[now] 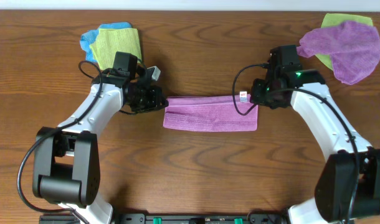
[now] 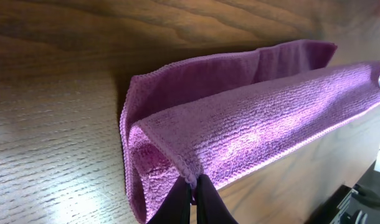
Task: Fold the cloth
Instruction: 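Release the folded edge and raise both grippers away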
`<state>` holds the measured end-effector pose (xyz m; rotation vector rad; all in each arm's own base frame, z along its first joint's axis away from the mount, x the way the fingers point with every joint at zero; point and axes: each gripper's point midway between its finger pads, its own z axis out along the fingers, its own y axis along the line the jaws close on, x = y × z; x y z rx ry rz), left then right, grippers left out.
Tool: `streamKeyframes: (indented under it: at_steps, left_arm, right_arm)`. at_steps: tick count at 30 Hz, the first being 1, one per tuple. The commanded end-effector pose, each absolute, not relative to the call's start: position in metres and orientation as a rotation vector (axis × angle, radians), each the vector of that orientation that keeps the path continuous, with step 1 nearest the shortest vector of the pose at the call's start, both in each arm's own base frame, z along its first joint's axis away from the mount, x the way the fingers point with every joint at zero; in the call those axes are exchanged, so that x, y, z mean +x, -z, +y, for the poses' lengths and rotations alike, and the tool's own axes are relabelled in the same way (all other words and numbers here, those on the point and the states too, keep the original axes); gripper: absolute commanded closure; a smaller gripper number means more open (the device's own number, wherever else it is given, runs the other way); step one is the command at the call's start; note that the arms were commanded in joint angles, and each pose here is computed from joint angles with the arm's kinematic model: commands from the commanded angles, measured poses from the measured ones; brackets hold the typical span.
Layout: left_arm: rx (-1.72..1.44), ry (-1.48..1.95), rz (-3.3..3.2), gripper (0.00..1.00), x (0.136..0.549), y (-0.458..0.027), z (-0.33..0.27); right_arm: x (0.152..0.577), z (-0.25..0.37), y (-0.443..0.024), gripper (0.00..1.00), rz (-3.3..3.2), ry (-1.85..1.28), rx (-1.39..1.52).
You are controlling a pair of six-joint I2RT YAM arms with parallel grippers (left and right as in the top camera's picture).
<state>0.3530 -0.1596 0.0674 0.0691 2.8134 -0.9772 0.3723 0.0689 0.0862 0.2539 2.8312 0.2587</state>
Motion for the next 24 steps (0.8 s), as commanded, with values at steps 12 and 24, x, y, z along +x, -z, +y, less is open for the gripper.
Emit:
streamKeyframes:
  at_steps: [12,24]
  left_arm:
    - [0.107,0.816,2.829,0.94,0.369,-0.048,-0.145]
    - [0.082,0.843,2.915,0.94,0.352,-0.04,-0.145]
  right_arm:
    - [0.39,0.071,-0.057,0.98,2.874,-0.288,0.295]
    - [0.371,0.073,-0.054,0.98,2.954,-0.264,0.292]
